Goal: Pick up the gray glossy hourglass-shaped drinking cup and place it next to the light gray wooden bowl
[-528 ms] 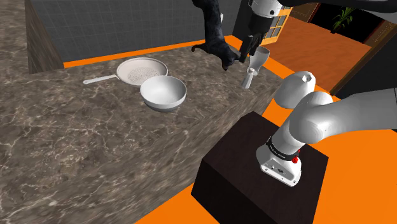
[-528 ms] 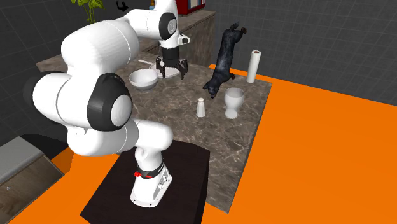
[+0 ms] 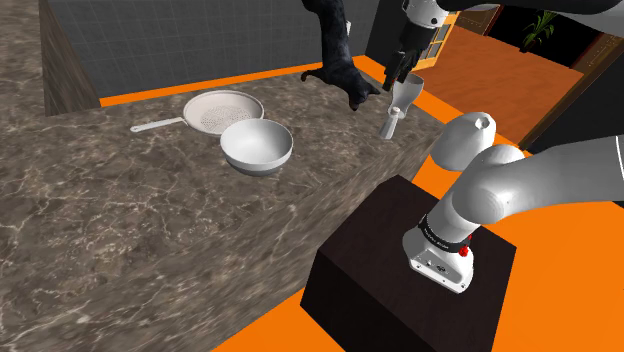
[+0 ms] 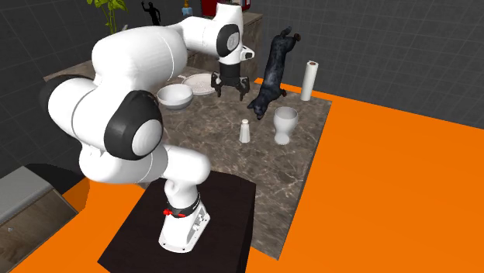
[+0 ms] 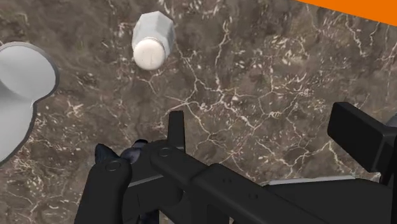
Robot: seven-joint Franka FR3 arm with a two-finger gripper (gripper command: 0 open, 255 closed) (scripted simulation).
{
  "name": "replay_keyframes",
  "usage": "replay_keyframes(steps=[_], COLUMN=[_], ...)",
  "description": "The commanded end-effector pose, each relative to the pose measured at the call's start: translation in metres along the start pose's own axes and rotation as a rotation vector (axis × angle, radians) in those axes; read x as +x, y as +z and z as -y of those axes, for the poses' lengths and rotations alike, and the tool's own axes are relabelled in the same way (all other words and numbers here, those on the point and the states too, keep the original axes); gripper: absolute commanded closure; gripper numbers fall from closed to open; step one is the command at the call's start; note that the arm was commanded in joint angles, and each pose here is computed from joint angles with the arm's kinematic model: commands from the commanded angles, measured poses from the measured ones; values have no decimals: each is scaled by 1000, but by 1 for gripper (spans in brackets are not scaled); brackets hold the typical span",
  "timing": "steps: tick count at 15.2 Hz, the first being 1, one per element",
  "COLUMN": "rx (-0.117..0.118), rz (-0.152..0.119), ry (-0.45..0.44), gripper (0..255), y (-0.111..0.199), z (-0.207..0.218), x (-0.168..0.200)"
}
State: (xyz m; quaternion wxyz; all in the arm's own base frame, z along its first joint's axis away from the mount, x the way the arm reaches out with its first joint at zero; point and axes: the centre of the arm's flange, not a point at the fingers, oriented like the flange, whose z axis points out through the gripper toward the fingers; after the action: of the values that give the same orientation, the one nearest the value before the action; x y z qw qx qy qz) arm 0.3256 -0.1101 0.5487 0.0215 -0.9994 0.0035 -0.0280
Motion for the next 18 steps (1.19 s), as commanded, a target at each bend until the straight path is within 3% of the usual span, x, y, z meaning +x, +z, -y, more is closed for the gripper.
replay_keyframes(steps=[1,14,18], rx=[11,83,83], rz=[-18,-131,-131], ry=[17,124,125], gripper=[0,0,0], y=[4,38,53], z=[-27,-205,-204], x=[0,1,3])
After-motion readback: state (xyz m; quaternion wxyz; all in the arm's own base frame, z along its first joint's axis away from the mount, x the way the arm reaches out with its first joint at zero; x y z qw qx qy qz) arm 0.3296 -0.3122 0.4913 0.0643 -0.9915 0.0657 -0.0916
